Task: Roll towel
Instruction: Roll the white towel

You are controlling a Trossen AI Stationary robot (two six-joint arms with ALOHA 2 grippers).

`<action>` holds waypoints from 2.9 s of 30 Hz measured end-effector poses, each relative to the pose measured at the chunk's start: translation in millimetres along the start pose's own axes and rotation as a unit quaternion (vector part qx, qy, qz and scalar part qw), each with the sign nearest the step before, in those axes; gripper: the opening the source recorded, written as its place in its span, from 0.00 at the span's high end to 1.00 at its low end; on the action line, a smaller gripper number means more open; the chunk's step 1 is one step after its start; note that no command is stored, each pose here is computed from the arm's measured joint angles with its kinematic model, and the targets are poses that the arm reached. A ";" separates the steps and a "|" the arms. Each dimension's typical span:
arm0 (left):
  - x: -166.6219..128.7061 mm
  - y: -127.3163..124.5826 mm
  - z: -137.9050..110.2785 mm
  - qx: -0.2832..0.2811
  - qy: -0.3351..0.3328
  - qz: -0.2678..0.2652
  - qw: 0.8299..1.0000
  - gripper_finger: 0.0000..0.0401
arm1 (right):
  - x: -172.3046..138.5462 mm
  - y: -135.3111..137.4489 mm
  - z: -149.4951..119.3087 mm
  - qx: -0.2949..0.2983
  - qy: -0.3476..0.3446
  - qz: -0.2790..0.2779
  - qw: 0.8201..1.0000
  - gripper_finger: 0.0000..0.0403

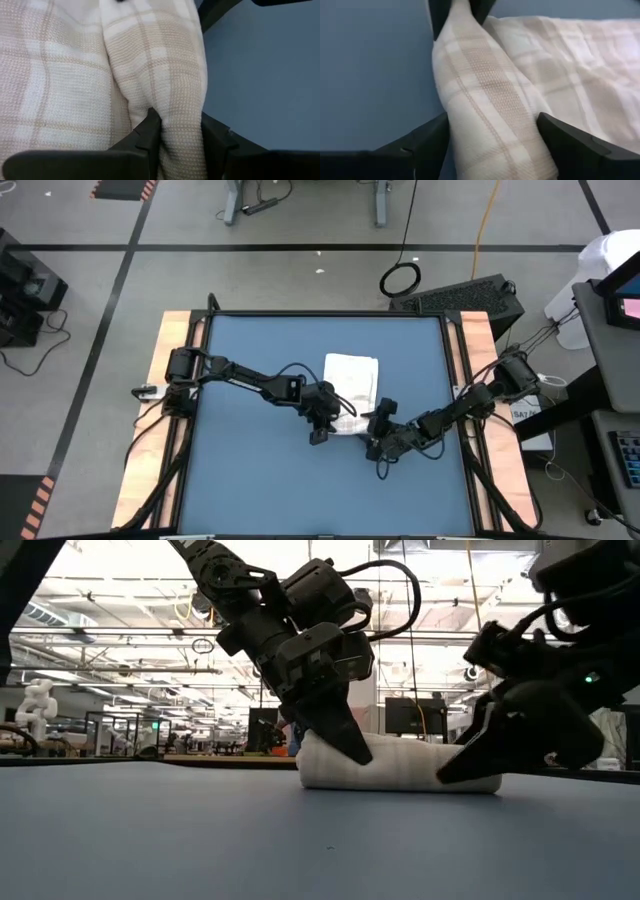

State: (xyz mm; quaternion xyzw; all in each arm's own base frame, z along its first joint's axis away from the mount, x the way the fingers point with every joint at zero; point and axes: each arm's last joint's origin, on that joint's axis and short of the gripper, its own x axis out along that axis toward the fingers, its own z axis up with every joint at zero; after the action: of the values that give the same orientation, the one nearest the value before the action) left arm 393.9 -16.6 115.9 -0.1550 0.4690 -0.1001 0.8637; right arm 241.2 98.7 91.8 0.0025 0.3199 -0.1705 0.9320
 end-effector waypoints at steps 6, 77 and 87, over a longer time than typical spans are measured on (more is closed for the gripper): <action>-1.4 -2.7 2.7 0.008 -0.016 0.002 1.000 0.72 | 1.5 -1.0 -1.0 0.039 0.009 0.004 0.999 0.30; -6.9 -93.1 -20.5 0.242 -0.026 0.260 0.934 0.35 | 26.8 -33.3 23.1 0.281 0.131 0.205 0.929 0.60; -4.5 -124.2 -34.6 0.278 -0.043 0.297 0.912 0.18 | 26.8 -33.4 23.0 0.280 0.131 0.203 0.929 0.62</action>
State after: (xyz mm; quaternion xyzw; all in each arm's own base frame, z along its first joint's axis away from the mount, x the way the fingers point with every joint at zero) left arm 358.9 -136.9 146.7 0.2337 0.4088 0.0418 0.8812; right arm 264.0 56.2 97.6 0.3510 0.3708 -0.0583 0.8578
